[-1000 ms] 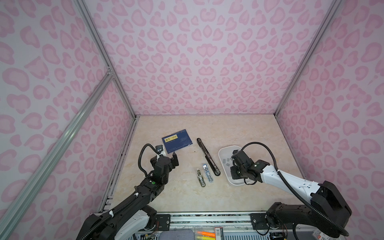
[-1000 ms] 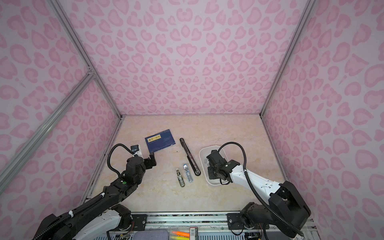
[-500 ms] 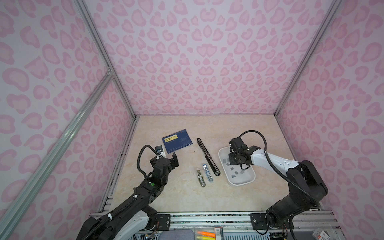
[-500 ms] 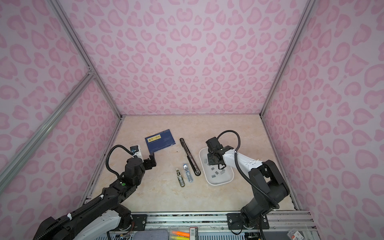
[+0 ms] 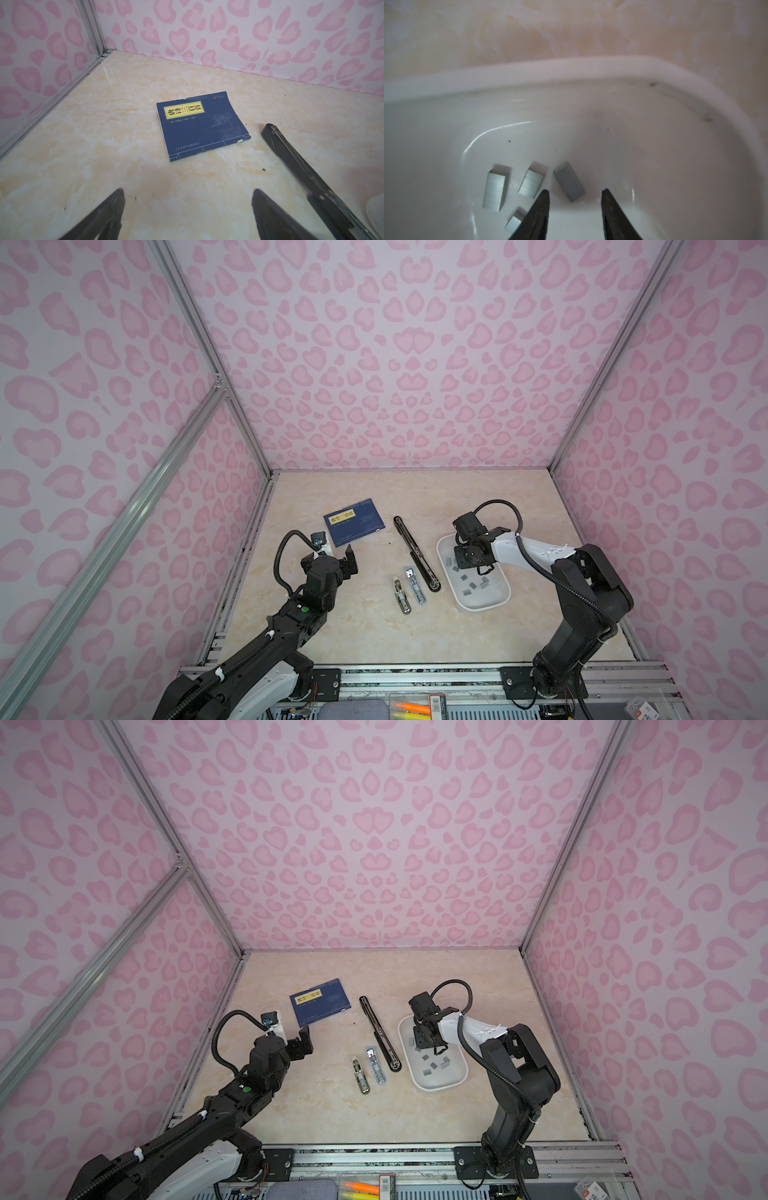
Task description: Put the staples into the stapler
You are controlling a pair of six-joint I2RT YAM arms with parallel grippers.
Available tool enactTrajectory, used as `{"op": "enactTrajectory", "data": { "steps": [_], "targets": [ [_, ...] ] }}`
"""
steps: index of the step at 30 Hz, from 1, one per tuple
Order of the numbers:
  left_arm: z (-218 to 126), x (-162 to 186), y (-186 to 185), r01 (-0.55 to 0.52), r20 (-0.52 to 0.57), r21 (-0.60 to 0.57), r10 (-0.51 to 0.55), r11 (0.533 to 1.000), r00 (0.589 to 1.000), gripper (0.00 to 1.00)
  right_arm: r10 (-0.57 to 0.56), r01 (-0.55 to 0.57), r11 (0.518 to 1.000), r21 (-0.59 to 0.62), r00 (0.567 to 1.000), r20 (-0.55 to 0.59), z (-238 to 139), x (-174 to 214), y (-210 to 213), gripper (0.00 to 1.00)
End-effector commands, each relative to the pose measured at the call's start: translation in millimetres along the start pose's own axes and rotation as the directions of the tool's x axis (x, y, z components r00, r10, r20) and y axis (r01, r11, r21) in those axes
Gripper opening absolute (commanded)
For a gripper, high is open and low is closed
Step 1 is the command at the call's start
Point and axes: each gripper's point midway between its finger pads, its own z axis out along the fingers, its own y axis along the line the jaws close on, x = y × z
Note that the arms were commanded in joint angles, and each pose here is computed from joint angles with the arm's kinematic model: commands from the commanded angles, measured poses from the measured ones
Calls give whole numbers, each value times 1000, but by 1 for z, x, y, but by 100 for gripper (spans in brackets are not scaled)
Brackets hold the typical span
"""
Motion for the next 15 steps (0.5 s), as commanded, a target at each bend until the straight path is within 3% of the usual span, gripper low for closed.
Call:
{"op": "enactTrajectory", "data": {
  "steps": [1,15],
  "targets": [
    [-1,-8,-2,17,37,14,-17,1000,999,96,-4,4,1000,9,1000,1,4,-1,-1,43],
    [-3,-10,-2,20,44,15,-21,1000,999,96,30,-29,999,34,999,-33,27,7,-9,34]
  ]
}}
